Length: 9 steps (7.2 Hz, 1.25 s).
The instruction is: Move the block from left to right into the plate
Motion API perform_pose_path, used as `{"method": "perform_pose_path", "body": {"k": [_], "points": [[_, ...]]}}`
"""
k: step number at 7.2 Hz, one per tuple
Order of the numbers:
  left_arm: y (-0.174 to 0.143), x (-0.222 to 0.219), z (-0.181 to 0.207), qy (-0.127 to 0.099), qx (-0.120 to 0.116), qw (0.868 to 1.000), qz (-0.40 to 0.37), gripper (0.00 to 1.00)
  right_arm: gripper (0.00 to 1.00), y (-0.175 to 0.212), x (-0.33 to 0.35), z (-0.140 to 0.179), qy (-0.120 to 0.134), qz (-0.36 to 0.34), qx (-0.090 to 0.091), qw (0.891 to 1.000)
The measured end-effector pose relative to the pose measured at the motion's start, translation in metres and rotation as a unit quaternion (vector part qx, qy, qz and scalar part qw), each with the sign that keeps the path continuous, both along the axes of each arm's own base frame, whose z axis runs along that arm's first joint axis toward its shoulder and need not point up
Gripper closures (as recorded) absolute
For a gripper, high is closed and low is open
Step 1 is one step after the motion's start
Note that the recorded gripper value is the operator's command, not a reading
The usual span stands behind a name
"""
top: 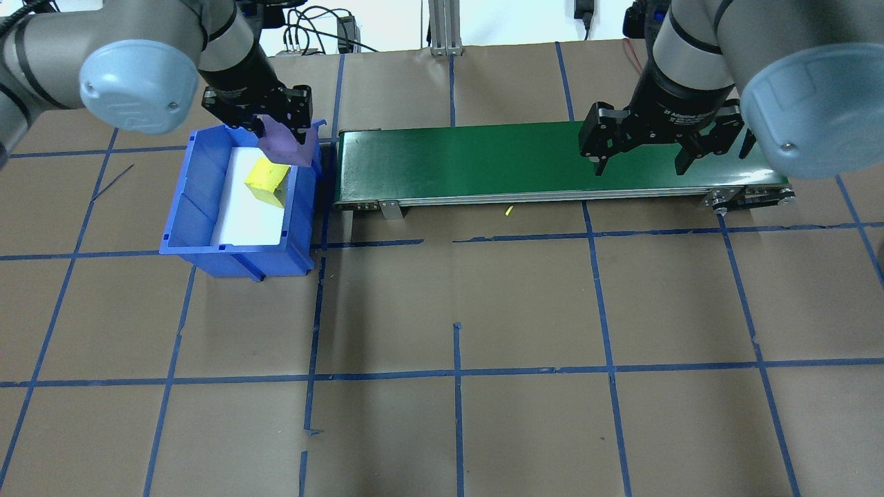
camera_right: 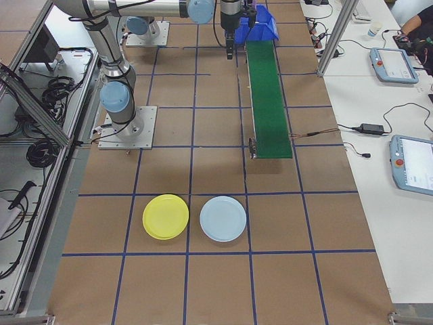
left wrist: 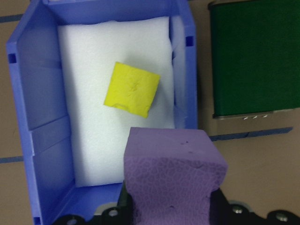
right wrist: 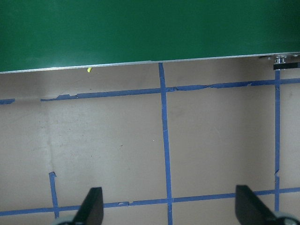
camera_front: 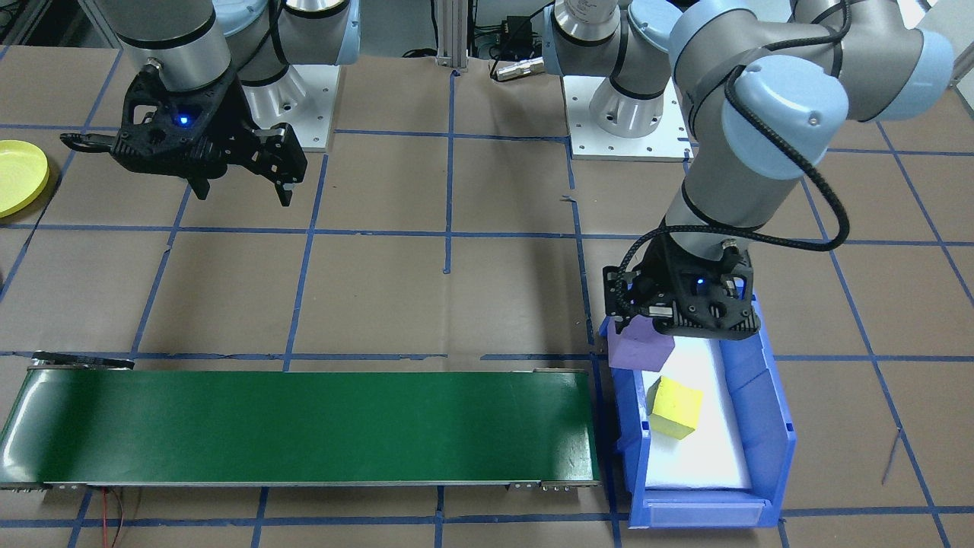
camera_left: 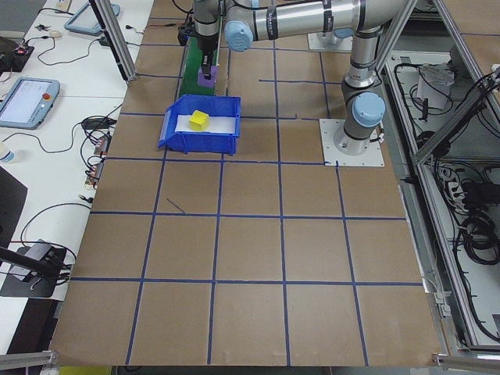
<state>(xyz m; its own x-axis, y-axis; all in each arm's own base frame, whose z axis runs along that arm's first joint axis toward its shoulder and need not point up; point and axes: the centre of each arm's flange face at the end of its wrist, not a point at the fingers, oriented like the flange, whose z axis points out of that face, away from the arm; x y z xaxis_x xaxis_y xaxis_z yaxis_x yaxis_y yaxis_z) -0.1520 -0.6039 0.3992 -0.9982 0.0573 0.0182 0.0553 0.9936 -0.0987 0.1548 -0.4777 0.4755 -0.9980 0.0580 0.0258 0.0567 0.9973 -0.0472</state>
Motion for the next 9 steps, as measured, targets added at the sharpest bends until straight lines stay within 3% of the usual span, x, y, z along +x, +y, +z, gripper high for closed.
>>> {"method": "perform_pose_path", "body": {"k": [2,4,5,6,8,9], "points": [[-0.019,-0.038,-0.036,0.009,-0.018,1.0,0.018,0.83,0.0,0.0,0.0,0.0,0.0,0.0,0.0,1.0],[-0.028,-0.057,-0.062,0.017,-0.021,0.999,0.03,0.73,0.0,0.0,0.0,-0.002,0.0,0.0,0.002,1.0],[-0.032,-0.062,-0.077,0.021,-0.021,0.999,0.03,0.38,0.0,0.001,0.0,-0.002,0.0,0.0,0.002,1.0],[-0.033,-0.065,-0.089,0.024,-0.018,0.999,0.027,0.16,0.0,0.001,0.0,-0.003,0.0,0.0,0.003,1.0],[-0.033,-0.069,-0.102,0.03,-0.02,0.999,0.021,0.0,0.0,0.001,0.0,-0.003,0.0,0.002,0.003,1.0],[-0.031,-0.071,-0.105,0.031,-0.02,0.999,0.016,0.0,0.0,0.0,-0.001,-0.004,0.0,0.002,0.004,1.0]]}}
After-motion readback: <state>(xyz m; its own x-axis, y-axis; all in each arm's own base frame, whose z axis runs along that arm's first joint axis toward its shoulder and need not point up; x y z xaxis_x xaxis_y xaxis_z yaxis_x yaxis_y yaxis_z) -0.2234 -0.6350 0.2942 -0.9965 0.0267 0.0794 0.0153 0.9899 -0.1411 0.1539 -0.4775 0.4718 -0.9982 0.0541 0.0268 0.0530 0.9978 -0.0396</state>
